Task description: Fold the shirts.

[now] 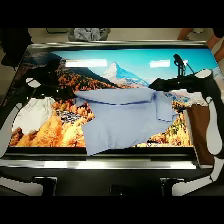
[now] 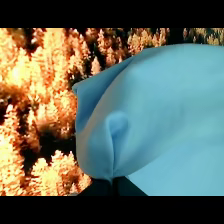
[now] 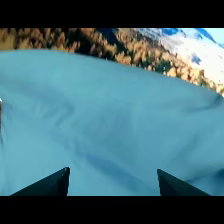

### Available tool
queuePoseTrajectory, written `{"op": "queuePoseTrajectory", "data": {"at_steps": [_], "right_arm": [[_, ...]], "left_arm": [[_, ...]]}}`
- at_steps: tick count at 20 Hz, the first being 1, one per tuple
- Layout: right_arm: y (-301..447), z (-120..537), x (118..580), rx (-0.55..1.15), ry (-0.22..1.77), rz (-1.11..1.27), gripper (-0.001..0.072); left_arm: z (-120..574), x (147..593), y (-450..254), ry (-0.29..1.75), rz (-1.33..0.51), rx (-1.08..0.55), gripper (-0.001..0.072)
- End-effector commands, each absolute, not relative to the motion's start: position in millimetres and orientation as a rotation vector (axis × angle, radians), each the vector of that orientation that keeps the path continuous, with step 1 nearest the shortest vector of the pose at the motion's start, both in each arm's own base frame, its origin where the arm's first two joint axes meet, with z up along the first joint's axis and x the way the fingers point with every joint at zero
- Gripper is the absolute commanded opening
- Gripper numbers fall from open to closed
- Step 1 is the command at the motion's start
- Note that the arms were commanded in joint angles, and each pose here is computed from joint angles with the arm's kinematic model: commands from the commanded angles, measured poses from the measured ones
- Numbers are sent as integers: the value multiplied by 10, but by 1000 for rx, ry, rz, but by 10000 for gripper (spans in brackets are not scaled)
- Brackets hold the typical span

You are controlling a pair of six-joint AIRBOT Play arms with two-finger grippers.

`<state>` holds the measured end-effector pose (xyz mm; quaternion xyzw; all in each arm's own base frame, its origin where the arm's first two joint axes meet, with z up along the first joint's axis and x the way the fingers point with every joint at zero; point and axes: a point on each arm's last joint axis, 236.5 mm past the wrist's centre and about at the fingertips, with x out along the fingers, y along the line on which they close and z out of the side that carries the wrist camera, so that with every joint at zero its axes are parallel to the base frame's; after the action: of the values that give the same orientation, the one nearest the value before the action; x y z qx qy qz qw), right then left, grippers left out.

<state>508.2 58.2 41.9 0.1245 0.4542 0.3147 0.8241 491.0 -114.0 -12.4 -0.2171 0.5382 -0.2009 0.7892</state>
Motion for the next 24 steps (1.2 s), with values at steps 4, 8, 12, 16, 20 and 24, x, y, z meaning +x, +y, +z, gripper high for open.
{"op": "queuePoseTrajectory", "data": {"at_steps": [4,8,12,16,20,24], "right_arm": [[593,286,3315,21,1445,756,651],[1393,-381,2389,409,1487,650,691],[2133,-677,1987,682,1432,606,690],[2519,-731,2080,707,1345,523,692],[2716,-799,2105,801,1331,429,691],[2846,-907,2134,874,1297,320,691]], "left_arm": [[-169,4797,-958,1208,-447,-460,35],[-189,4793,-939,1212,-442,-451,35],[-191,4794,-938,1212,-442,-451,34],[-191,4791,-940,1213,-444,-450,35],[-193,4791,-939,1206,-458,-429,35],[-191,4790,-940,1207,-458,-429,35]]}}
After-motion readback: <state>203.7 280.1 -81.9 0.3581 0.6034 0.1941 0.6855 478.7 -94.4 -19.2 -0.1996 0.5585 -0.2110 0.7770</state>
